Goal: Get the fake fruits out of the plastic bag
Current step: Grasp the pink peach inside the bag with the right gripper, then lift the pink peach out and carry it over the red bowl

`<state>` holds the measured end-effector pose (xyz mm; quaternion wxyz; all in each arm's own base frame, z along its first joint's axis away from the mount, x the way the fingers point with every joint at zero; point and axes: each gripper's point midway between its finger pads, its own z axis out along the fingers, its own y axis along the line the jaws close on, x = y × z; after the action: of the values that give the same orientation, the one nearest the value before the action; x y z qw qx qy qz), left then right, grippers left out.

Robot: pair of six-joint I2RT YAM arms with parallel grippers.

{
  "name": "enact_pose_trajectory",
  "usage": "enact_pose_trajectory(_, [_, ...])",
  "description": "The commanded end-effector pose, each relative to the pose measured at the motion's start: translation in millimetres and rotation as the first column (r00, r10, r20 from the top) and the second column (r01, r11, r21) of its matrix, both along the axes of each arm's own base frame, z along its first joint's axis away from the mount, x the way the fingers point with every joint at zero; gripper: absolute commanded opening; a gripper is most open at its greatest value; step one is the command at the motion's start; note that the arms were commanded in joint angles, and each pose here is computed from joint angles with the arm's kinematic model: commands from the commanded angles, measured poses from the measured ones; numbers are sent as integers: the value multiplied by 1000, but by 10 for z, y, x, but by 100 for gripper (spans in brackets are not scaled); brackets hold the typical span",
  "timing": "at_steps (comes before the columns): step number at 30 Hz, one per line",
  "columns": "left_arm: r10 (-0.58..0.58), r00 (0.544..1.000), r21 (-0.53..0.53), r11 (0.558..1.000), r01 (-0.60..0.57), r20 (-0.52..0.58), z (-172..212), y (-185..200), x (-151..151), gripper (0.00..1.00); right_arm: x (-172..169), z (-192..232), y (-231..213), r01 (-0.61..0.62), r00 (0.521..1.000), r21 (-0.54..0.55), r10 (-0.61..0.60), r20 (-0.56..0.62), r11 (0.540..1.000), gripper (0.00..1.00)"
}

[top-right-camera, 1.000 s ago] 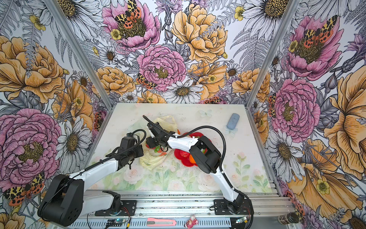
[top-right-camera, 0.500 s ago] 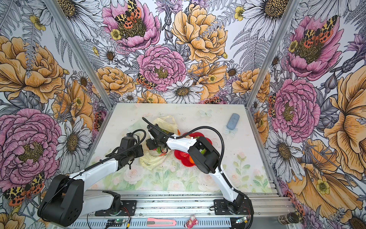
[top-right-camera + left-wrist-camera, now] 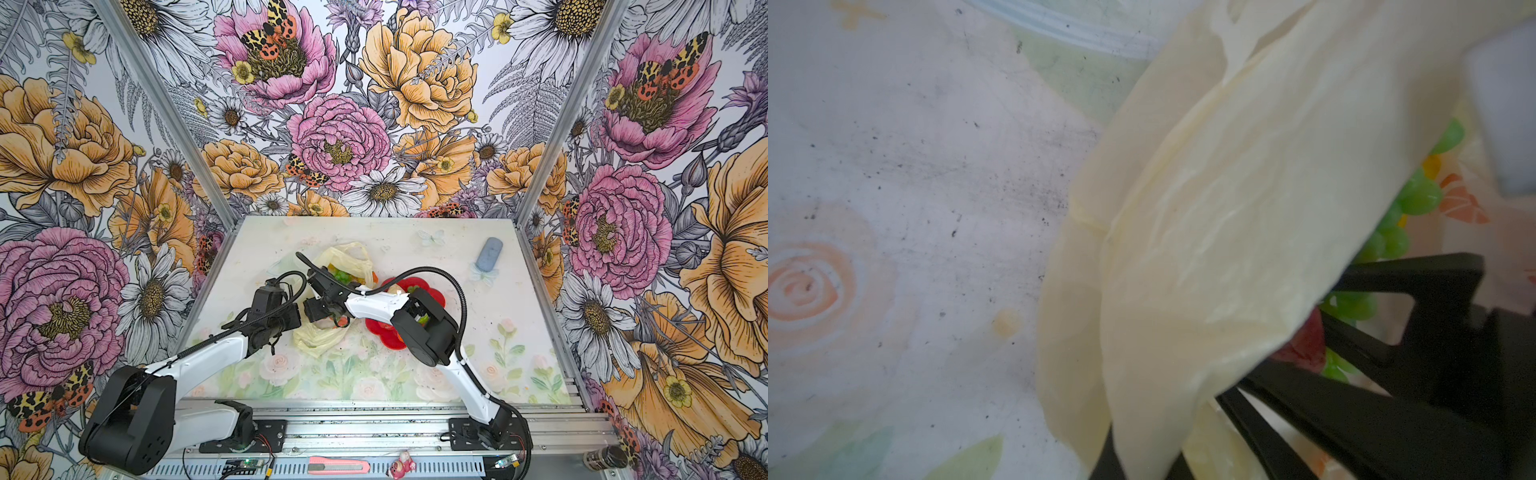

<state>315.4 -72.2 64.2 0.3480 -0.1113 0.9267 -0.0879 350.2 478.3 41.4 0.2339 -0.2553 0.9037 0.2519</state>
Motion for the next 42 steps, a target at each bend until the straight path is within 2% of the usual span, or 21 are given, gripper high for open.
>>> enact_pose_trajectory(1, [6,1000,-27,1000,-5,30,85,-11,40,0,75,9,49,15,1000,-1,-15,16,1000,62])
enact_pose_trajectory(6, [4,1000,-27,1000,-3,30,85,-18,37,0,115,115,62,21,999,10,-21,39,1000,57])
enact_pose_trajectory(14, [4,999,-26,1000,-3,32,87,-11,37,0,101,383,10,35,997,39,-37,67,999,53])
enact_pose_trajectory(24, [9,999,-30,1000,-8,36,96,-1,32,0,-83,769,-146,25,993,151,-42,110,988,52])
enact_pose_trajectory(34, [22,999,-76,997,-19,39,97,44,35,0,-329,1167,-802,86,964,241,-142,226,967,51])
enact_pose_trajectory(42, [19,999,-78,997,-16,40,95,40,28,0,-314,1330,-1422,198,915,255,-272,297,946,49])
